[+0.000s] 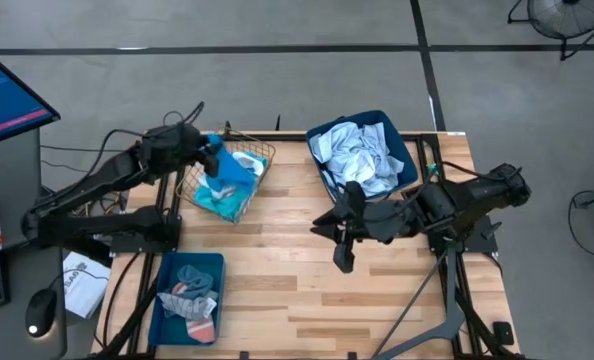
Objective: Pick & Place Cloths
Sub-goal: Put the blue shorts into the brown wire basket, then return to Home Position
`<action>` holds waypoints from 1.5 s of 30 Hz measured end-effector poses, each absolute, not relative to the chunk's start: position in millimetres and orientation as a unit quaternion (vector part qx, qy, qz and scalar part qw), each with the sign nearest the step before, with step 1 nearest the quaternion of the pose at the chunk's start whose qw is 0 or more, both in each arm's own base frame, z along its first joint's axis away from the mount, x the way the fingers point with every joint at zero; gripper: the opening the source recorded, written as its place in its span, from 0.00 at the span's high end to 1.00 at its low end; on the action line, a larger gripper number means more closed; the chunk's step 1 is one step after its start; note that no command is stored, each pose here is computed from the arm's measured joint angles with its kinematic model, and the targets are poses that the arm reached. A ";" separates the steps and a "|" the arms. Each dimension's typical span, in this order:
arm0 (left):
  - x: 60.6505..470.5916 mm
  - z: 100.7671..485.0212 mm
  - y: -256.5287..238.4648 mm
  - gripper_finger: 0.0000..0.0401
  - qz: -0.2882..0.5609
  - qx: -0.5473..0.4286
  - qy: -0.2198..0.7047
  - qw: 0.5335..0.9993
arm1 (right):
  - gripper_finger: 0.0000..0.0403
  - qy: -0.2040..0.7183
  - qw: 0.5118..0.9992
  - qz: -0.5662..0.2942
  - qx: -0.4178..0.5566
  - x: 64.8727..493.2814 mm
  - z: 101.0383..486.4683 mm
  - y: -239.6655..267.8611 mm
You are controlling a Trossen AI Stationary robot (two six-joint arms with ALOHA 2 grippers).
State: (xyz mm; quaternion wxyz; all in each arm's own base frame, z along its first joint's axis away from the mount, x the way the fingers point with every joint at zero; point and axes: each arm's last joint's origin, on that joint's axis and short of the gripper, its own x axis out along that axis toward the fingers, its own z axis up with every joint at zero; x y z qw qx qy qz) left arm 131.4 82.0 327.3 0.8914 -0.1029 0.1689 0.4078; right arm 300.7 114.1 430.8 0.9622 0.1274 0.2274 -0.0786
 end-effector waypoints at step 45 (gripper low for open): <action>140.3 306.1 77.7 0.22 0.343 -0.129 0.225 0.903 | 0.82 0.235 0.962 -0.078 0.114 306.5 428.5 105.0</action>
